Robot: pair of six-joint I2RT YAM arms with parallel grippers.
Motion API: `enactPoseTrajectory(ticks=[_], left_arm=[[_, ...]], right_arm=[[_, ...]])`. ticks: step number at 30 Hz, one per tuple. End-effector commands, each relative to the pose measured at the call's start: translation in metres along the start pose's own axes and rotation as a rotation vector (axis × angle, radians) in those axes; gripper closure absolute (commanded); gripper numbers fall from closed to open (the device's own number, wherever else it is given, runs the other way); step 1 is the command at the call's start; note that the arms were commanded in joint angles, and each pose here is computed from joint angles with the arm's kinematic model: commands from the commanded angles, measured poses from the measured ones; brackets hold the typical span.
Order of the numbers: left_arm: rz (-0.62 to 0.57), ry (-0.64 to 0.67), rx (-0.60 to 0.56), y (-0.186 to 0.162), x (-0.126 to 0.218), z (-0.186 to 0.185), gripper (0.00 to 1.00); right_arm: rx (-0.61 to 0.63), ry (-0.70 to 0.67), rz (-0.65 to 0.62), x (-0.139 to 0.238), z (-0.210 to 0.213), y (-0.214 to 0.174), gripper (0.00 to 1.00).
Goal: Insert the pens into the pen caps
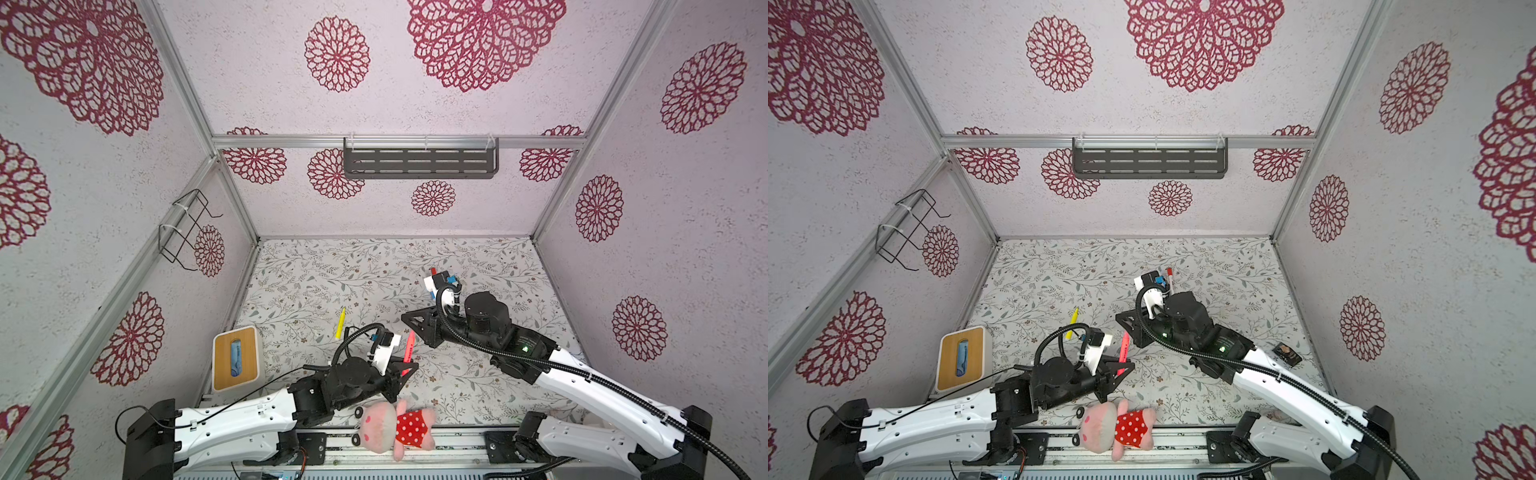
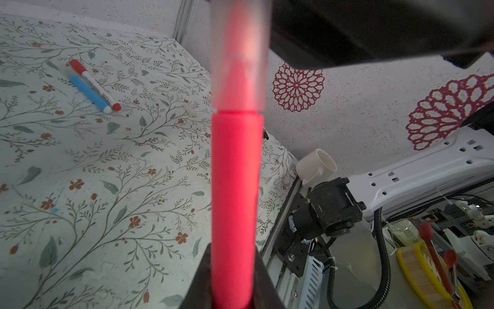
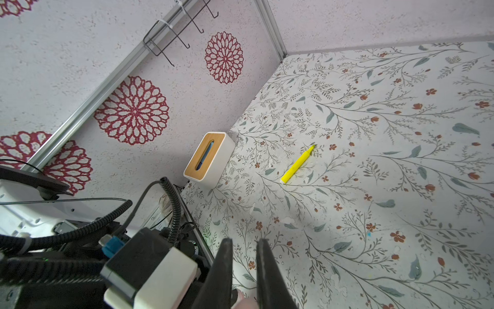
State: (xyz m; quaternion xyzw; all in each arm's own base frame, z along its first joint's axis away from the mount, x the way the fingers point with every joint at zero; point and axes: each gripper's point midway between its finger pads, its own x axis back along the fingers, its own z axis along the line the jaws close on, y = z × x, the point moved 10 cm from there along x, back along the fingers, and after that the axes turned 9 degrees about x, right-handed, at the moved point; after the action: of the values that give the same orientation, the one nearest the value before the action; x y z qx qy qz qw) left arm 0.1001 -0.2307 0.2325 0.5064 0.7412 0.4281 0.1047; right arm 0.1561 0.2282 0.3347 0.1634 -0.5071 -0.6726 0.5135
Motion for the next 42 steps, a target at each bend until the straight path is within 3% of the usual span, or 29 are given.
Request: enactPoseTrajectory(ticks=[1, 13, 29, 42], left_arm=[[-0.115, -0.023, 0.031, 0.018, 0.008, -0.005, 1.00], [-0.137, -0.034, 0.081, 0.037, 0.009, 0.006, 1.00], [-0.210, -0.010, 0.095, 0.057, 0.025, 0.020, 1.00], [-0.270, 0.010, 0.095, 0.071, 0.039, 0.024, 1.00]], right_arm=[[-0.043, 0.034, 0.043, -0.003, -0.002, -0.015, 1.00], [-0.068, 0.043, 0.112, -0.022, 0.001, -0.058, 1.00], [-0.008, 0.047, 0.203, -0.045, 0.015, -0.110, 1.00], [-0.002, 0.080, 0.237, -0.042, 0.020, -0.138, 1.00]])
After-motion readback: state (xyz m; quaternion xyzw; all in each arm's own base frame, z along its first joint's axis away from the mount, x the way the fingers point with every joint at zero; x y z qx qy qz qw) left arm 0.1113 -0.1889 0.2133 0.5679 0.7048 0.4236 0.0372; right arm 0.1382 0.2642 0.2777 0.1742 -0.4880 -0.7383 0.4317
